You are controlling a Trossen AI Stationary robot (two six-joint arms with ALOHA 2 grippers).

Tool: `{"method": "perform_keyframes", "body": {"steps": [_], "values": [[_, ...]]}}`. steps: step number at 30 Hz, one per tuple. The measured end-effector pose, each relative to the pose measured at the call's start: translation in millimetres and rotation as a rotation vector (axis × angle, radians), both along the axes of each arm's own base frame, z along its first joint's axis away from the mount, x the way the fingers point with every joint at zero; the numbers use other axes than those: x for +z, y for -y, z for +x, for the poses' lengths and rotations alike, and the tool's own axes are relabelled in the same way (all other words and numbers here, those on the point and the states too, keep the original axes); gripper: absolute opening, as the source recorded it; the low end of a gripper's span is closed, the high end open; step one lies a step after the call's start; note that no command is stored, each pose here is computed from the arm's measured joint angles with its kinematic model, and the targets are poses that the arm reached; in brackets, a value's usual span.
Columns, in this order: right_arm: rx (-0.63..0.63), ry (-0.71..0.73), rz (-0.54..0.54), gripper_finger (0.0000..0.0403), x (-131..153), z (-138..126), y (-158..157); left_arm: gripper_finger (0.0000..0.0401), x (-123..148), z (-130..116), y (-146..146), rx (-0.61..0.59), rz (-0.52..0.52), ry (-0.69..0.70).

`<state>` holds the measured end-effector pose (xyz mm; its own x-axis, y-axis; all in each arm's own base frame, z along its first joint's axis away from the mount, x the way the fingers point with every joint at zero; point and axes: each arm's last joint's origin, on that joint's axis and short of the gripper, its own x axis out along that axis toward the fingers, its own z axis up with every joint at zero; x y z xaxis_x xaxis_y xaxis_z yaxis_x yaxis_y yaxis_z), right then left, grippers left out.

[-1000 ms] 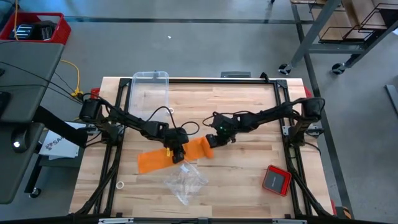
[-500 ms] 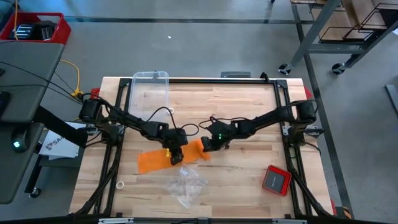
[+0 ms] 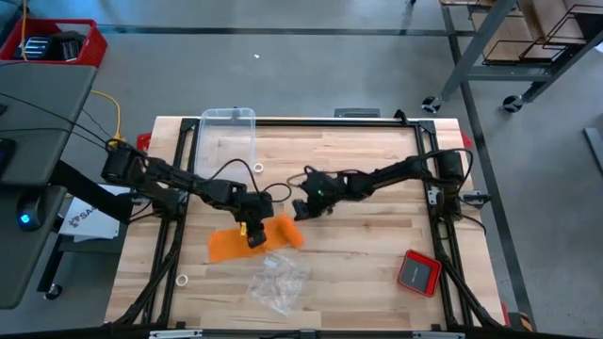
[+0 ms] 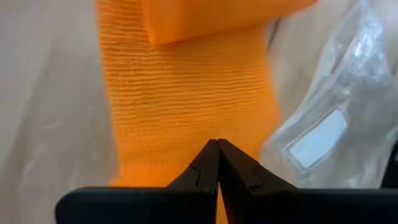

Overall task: Roll bandage
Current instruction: Roll the orange bandage

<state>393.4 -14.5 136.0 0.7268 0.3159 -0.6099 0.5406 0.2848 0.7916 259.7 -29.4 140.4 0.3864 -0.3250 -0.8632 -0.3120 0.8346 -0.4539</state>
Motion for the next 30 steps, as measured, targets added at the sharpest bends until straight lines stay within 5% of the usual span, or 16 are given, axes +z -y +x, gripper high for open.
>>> {"method": "perform_keyframes", "body": {"steps": [5,12,16,21,30], "values": [[0.002,0.017,0.0,0.0,2,0,18,0.0,6,-2,-4,0.047,0.115,0.024],[0.123,0.109,0.063,0.0,10,5,-1,0.0,25,-5,-8,0.099,0.102,0.099],[0.181,0.097,0.073,0.0,7,5,-19,0.0,50,-14,-9,0.157,0.259,0.212],[0.193,0.091,0.004,0.0,4,18,-21,0.0,77,-25,-17,0.273,0.38,0.345],[0.394,0.074,-0.2,0.0,10,62,-20,0.0,94,-36,-24,0.422,0.333,0.4]]}}
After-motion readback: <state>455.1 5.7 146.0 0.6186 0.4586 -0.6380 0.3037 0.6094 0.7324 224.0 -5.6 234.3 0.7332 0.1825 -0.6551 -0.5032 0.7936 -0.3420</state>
